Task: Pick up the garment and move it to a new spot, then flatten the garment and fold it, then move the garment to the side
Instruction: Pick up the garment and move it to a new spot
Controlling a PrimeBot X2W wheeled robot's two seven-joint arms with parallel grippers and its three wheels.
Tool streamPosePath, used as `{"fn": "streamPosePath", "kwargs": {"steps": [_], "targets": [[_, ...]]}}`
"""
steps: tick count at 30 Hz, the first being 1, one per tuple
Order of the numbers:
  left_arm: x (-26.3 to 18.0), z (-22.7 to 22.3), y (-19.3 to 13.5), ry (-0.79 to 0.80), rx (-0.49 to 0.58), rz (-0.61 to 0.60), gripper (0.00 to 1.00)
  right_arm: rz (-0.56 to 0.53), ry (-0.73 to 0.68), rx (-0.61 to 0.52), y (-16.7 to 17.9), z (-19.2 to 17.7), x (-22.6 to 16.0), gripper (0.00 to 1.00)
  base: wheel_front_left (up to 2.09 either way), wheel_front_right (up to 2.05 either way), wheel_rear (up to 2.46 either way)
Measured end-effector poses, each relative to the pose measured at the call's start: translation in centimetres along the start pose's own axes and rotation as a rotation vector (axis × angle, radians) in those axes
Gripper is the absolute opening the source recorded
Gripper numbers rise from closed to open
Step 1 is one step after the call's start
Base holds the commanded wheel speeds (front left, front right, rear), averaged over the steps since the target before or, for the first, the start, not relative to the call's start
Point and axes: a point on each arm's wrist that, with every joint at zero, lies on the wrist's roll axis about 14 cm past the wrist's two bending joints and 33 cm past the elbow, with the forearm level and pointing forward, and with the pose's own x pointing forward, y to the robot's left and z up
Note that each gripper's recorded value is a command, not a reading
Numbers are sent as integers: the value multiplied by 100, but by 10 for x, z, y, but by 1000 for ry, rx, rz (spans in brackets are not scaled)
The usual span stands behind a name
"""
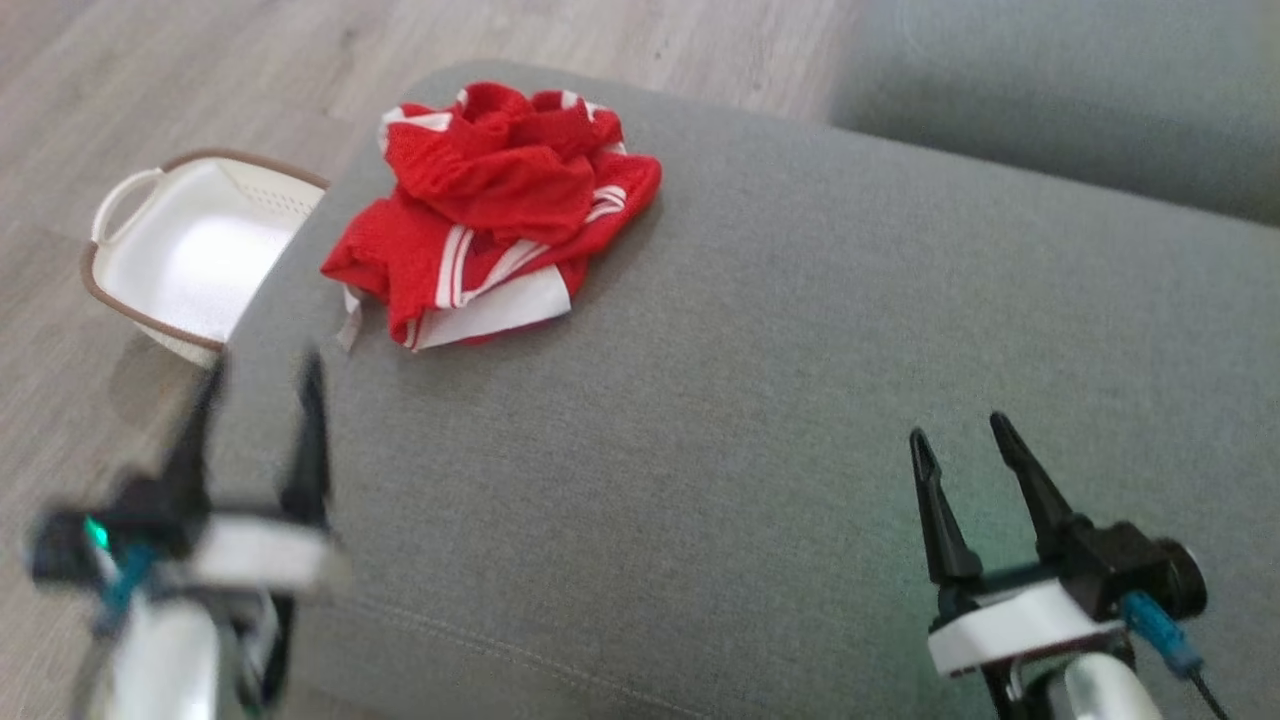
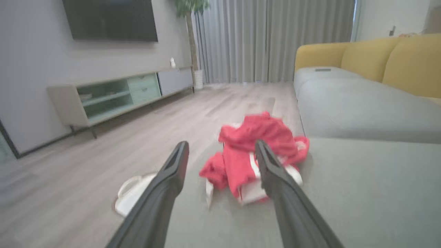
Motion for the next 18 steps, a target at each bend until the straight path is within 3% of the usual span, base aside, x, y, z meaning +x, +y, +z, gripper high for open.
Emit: {"fn": "streamPosePath", "kwargs": {"steps": [5, 8, 12, 18], "targets": [[85, 80, 3, -236, 62, -46, 100, -13, -12, -34, -14, 0, 17, 100, 0, 0, 0], [135, 99, -7, -268, 68, -79, 100, -32, -5, -55, -30, -5, 22, 100, 0, 0, 0], [195, 77, -21, -97, 99, -116, 100, -70, 15, -75, -56, -15, 24, 100, 0, 0, 0], [248, -10, -34, 359, 123, -124, 100, -121, 47, -90, -90, -33, 26, 100, 0, 0, 0]]}}
